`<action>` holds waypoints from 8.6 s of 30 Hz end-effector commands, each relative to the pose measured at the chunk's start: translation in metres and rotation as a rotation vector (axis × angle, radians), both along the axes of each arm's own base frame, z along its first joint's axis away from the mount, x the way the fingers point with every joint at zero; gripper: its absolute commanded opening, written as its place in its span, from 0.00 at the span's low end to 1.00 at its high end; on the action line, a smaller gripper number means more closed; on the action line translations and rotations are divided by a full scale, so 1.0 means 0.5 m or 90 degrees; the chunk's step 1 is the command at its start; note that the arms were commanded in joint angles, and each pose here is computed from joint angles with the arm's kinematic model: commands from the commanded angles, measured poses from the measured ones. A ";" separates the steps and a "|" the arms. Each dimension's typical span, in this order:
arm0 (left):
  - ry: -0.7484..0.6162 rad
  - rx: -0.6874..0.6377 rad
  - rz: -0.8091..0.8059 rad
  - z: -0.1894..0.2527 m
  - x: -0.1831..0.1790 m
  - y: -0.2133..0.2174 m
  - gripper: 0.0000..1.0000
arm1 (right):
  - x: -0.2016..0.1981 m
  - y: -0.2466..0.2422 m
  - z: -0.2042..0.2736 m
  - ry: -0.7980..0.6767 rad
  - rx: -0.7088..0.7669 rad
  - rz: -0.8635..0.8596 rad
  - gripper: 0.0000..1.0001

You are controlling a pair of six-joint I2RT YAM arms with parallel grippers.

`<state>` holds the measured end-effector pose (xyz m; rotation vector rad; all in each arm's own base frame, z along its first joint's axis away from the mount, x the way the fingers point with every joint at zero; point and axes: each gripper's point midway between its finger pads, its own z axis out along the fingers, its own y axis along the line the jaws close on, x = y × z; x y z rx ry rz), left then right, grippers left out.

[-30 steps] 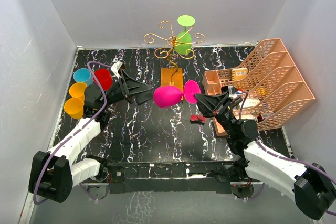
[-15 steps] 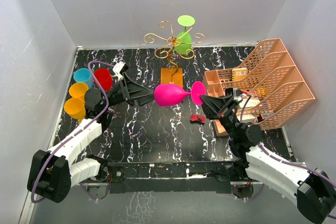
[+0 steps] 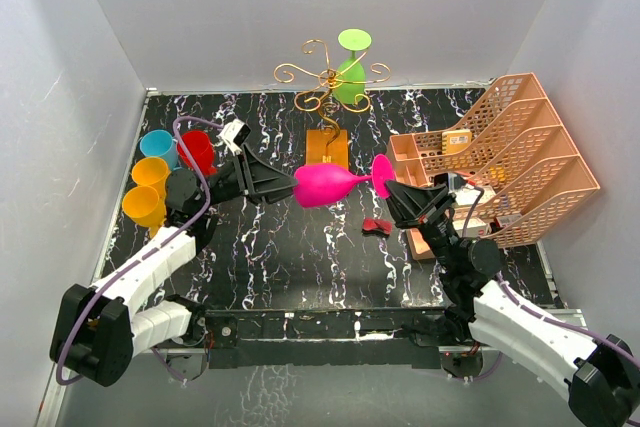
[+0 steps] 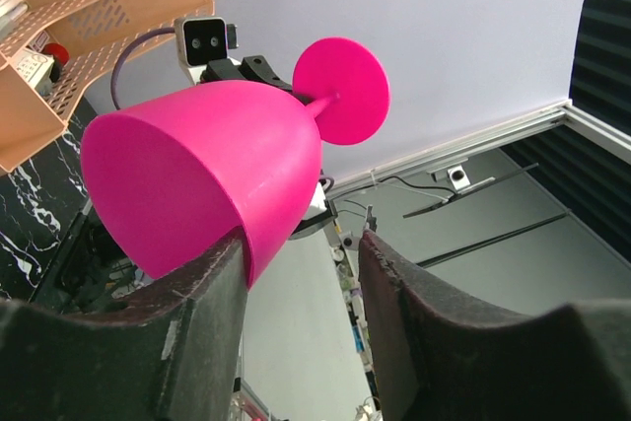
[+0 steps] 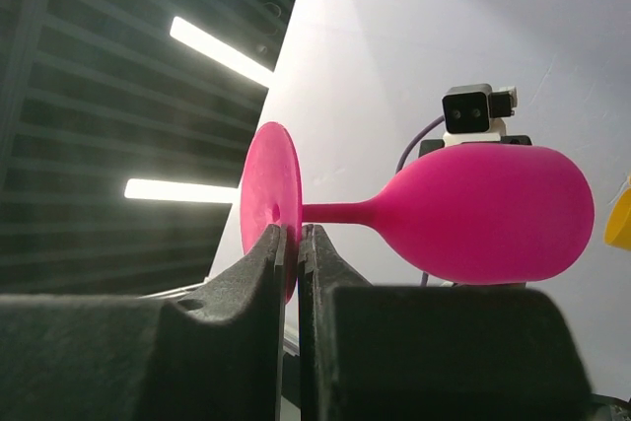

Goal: Take the wine glass off the wine glass rack

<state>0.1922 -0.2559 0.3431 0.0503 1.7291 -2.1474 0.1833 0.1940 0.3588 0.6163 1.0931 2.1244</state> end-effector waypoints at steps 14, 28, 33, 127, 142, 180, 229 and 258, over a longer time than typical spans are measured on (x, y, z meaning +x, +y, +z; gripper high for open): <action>-0.079 0.017 -0.002 0.031 -0.025 -0.019 0.00 | 0.081 0.021 -0.188 0.157 -0.235 -0.098 0.24; 0.052 0.462 0.209 -0.185 0.073 0.055 0.00 | 0.135 -0.016 -0.323 0.230 -0.584 -0.214 0.51; 0.072 0.668 0.271 -0.262 0.094 0.138 0.00 | 0.136 -0.017 -0.326 0.219 -0.608 -0.215 0.52; -0.092 0.679 0.308 -0.262 0.121 0.147 0.92 | 0.333 -0.097 0.002 0.005 -0.972 -0.504 0.56; -0.237 0.713 0.319 -0.245 0.126 0.172 0.92 | 0.598 -0.115 0.126 -0.090 -0.851 -0.450 0.56; -0.259 0.724 0.293 -0.307 0.113 0.174 0.91 | 0.806 0.006 0.085 -0.165 -0.772 -0.275 0.23; -0.259 0.739 0.293 -0.313 0.117 0.179 0.91 | 0.693 0.078 0.178 -0.070 -0.448 -0.089 0.07; -0.257 0.758 0.316 -0.309 0.122 0.194 0.92 | 0.718 0.036 0.431 -0.262 -0.306 -0.272 0.08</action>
